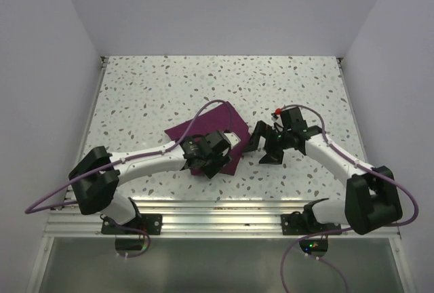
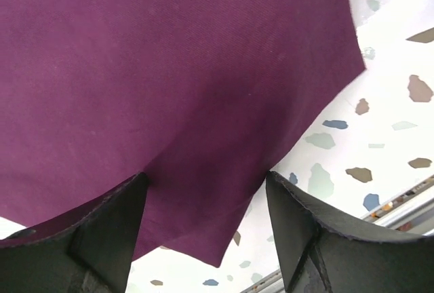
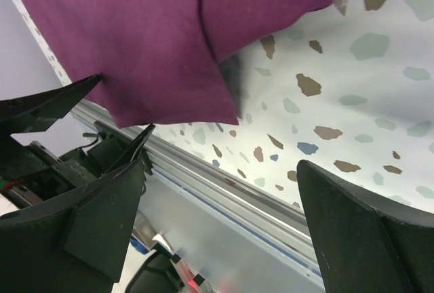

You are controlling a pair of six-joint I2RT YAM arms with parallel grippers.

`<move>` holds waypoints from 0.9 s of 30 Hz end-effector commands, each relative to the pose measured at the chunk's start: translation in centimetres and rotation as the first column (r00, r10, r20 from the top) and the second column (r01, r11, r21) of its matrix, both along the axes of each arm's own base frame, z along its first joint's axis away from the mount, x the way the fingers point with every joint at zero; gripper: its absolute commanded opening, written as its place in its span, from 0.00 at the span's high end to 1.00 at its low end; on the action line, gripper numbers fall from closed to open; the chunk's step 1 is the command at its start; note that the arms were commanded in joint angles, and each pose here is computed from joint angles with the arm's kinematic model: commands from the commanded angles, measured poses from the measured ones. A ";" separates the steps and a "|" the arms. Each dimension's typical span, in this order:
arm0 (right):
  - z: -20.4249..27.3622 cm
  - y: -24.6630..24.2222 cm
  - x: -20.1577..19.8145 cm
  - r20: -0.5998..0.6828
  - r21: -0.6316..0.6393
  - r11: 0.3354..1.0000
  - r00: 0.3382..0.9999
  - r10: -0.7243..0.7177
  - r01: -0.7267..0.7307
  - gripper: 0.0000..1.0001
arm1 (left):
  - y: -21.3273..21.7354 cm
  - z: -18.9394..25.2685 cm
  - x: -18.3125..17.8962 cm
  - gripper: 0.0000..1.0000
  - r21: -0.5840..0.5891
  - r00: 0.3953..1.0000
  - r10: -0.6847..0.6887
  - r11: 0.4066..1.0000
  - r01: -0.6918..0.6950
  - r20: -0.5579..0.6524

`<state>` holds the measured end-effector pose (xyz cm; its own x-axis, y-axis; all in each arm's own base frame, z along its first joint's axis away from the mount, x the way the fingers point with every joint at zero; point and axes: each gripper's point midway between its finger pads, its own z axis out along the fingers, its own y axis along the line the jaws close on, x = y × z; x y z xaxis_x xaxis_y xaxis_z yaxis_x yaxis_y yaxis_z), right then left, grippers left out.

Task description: Prepare the surgical pack

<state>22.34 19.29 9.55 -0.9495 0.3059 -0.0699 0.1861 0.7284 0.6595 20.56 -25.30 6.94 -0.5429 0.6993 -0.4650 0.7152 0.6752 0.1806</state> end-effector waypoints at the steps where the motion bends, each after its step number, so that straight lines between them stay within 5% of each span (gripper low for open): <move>1: 0.8 1.3 0.4 0.035 0.030 0.999 0.999 0.015 -0.016 0.01 | -0.1 0.8 1.6 0.27 0.013 0.996 0.010 1.000 -0.011 0.085; 9: -0.3 4.0 -0.4 -0.004 0.035 0.999 1.000 -0.005 0.005 0.01 | -0.1 0.7 2.4 0.46 0.044 0.994 0.021 0.999 -0.026 0.110; 24: -0.6 4.2 0.2 -0.042 0.095 0.981 0.985 -0.167 0.171 0.52 | -1.4 2.2 3.2 0.98 0.017 0.991 0.024 1.000 -0.027 0.133; 27: -1.0 4.5 0.4 -0.063 0.123 0.969 0.976 -0.209 0.215 0.63 | -1.6 2.6 3.4 1.00 0.019 0.990 0.029 0.999 -0.032 0.136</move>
<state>21.35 23.42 7.74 -0.9030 0.4284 0.0329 0.3300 0.6426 0.6915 22.26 -25.23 7.24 -0.5238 0.7263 -0.4451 0.6921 0.6675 0.2748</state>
